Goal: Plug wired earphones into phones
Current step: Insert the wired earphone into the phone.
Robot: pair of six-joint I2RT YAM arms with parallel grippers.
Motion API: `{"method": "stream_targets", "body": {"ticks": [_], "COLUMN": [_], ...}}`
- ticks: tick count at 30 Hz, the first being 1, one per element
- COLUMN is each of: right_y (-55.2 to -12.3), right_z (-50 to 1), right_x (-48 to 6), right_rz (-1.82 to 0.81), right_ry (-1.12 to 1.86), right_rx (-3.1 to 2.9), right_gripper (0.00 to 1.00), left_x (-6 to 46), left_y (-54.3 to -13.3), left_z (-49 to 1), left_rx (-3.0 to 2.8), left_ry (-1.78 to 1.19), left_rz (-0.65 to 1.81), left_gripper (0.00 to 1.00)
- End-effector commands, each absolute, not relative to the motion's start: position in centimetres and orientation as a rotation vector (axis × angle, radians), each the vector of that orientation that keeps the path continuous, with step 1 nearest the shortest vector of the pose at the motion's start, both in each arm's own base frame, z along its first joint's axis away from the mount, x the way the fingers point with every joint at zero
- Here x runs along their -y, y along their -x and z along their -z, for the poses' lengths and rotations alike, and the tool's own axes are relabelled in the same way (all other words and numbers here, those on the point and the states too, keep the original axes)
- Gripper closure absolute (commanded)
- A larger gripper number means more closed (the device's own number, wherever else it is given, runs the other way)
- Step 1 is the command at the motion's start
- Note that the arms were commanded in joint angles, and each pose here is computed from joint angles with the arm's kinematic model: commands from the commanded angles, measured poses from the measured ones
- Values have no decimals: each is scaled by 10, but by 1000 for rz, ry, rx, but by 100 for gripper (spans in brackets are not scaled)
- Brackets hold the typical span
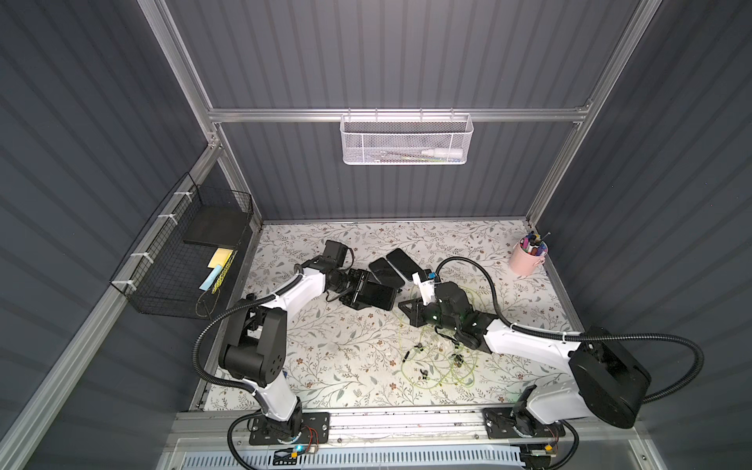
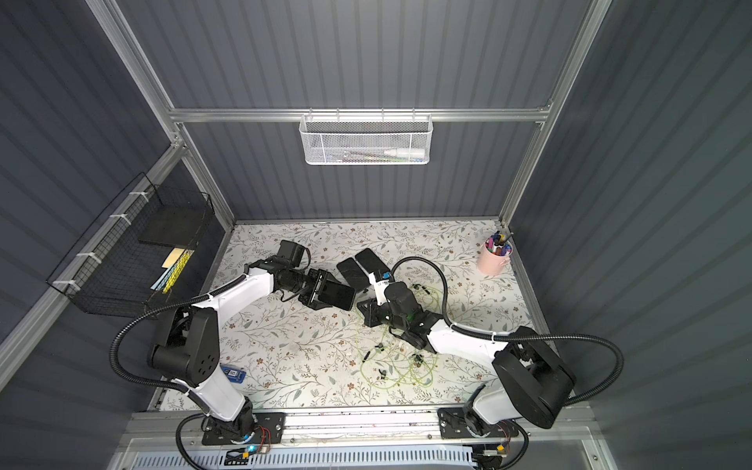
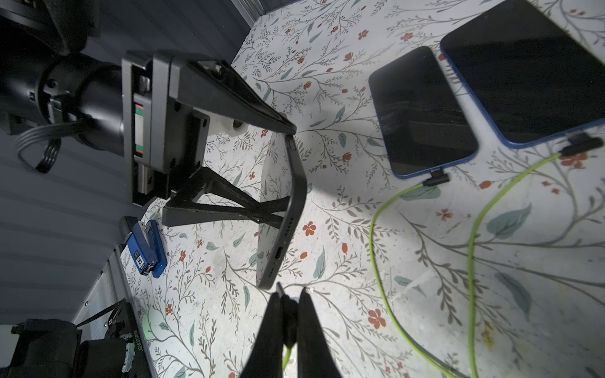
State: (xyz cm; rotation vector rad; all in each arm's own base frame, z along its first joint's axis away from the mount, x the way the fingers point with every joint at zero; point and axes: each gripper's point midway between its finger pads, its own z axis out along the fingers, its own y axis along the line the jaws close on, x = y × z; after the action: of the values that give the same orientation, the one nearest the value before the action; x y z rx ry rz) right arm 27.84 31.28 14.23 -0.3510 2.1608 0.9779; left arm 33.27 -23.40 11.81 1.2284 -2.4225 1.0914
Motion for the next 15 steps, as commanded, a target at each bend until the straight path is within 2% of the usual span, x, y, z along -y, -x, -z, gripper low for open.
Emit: {"method": "stream_targets", "body": {"ticks": [1, 15], "right_y": [-286, -293], "right_z": [-155, -156], "right_x": [-318, -321], "right_rz": [-979, -982], "right_ry": [350, 319], "right_rx": [-2113, -2099], "right_gripper": [100, 100], "left_x": [237, 237], "left_y": [-331, -329], "left_z": [-137, -136], "left_rx": [2397, 2400], "left_ry": [-1199, -1192], "left_rz": [-1170, -1184], "left_gripper": [100, 100]}}
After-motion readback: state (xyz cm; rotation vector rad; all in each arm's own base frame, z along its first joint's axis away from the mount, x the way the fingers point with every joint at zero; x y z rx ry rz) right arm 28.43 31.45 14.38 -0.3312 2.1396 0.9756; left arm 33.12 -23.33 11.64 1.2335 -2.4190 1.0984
